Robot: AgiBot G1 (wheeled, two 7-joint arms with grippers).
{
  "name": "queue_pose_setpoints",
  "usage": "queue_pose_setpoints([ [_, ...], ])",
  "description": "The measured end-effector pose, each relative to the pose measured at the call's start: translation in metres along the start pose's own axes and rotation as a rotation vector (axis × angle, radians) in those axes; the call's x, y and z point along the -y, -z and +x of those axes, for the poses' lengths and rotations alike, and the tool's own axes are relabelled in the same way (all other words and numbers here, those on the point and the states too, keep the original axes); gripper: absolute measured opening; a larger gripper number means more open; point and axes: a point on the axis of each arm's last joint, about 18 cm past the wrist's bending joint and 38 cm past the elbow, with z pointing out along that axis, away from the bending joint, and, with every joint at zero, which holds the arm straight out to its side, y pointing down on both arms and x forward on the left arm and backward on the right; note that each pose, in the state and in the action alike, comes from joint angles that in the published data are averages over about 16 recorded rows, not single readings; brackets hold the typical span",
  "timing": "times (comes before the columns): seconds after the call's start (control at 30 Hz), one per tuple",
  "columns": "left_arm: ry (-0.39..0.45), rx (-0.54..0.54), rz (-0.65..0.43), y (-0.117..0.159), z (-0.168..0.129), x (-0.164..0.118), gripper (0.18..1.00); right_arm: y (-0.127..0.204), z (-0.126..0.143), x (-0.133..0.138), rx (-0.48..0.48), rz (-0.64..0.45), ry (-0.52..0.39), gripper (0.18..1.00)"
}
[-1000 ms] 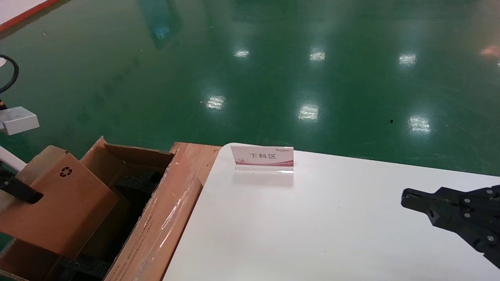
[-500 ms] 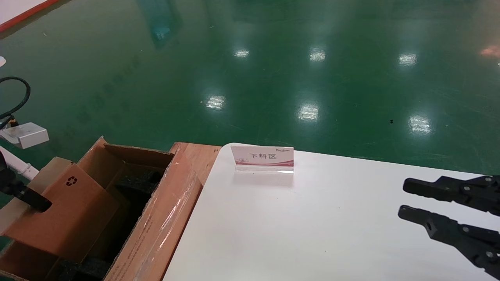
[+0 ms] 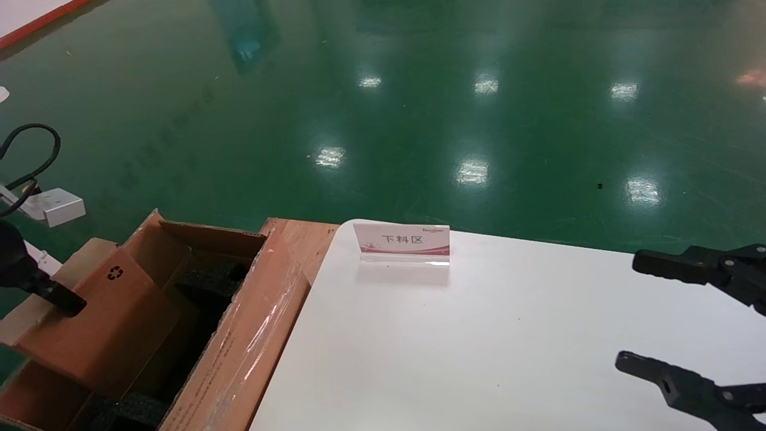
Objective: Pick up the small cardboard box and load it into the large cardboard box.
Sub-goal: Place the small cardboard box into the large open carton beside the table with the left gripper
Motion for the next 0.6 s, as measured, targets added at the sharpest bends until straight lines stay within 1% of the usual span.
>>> queue_pose_setpoints([
  [0.07,0.002,0.006,0.003,-0.002,-0.001,0.002,0.341,0.000,0.000,0.000,0.000,0.000,0.000,0.659],
  [0.2,0.009,0.017,0.010,-0.006,-0.003,0.006,0.336,0.000,0.000,0.000,0.000,0.000,0.000,0.761],
  [0.4,0.017,0.035,0.020,-0.009,-0.006,0.012,0.328,0.000,0.000,0.000,0.000,0.000,0.000,0.868],
  [0.6,0.017,0.050,0.025,-0.010,-0.007,0.018,0.316,0.000,0.000,0.000,0.000,0.000,0.000,0.944],
])
